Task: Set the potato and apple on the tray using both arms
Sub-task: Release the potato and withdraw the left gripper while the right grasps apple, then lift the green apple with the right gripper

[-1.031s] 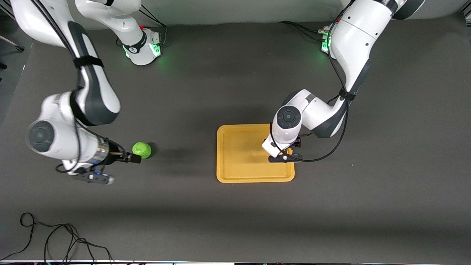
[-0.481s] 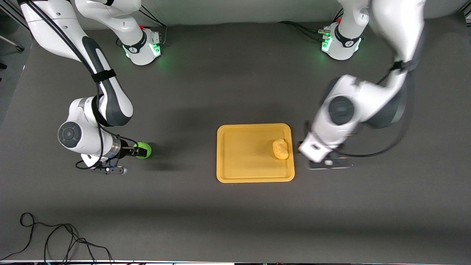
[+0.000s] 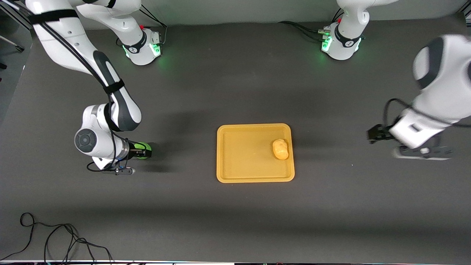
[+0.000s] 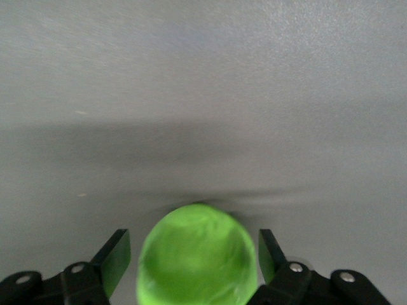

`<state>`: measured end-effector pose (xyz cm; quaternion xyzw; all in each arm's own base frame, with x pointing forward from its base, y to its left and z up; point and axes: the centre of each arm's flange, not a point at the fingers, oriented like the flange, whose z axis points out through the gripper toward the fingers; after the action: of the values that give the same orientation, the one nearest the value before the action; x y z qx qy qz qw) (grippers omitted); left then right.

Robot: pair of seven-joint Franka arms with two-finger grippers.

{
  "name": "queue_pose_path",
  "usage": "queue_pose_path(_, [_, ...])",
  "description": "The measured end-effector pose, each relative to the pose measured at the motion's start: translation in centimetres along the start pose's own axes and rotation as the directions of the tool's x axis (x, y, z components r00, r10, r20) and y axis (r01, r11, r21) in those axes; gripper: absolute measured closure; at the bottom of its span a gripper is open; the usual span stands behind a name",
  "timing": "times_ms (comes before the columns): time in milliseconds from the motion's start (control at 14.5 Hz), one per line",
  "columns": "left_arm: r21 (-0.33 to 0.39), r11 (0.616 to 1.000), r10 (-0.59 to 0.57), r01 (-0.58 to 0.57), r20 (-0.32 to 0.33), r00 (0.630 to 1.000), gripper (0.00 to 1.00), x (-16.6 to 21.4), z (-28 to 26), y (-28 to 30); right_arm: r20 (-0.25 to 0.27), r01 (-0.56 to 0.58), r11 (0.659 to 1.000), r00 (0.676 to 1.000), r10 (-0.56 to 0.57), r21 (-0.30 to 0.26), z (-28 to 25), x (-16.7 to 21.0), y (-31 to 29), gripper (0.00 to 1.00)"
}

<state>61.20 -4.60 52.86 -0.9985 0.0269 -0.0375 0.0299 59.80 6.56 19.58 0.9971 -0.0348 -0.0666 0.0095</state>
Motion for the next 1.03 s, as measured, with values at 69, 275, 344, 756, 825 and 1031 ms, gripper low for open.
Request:
queue_pose_path(69, [0.002, 1.0, -0.009, 0.009, -0.015, 1.0, 0.0, 0.2, -1.4, -1.3, -0.001, 0.002, 1.0, 1.0, -0.002, -0.004, 0.4, 0.1, 0.1, 0.15])
queue_pose_path(275, [0.007, 0.999, -0.031, 0.031, -0.01, 0.999, 0.0, 0.2, -3.9, -4.8, -0.012, 0.004, 1.0, 1.0, -0.004, -0.004, -1.1, 0.6, 0.0, 0.45])
queue_pose_path(344, [0.006, 0.999, -0.043, 0.043, -0.008, 0.999, 0.0, 0.1, -4.1, -5.9, 0.001, 0.002, 1.0, 1.0, -0.002, -0.005, -2.7, 0.8, -0.1, 0.56])
queue_pose_path(756, [-0.01, 0.998, -0.057, 0.058, 0.063, 0.996, 0.0, -0.7, -3.9, -6.7, -0.049, -0.084, 0.995, 0.995, 0.087, 0.059, -16.9, 2.2, -10.3, 0.68])
queue_pose_path(825, [-0.024, 0.998, -0.058, 0.06, 0.069, 0.996, 0.0, -1.0, -4.2, -6.4, -0.064, -0.093, 0.993, 0.993, 0.098, 0.07, -17.6, 2.0, -13.3, 0.68])
queue_pose_path(1031, [-0.033, 0.998, -0.059, 0.062, 0.068, 0.996, 0.0, -2.1, -5.6, -6.0, -0.042, -0.081, 0.995, 0.996, 0.083, 0.051, -14.9, 2.0, -17.3, 0.64])
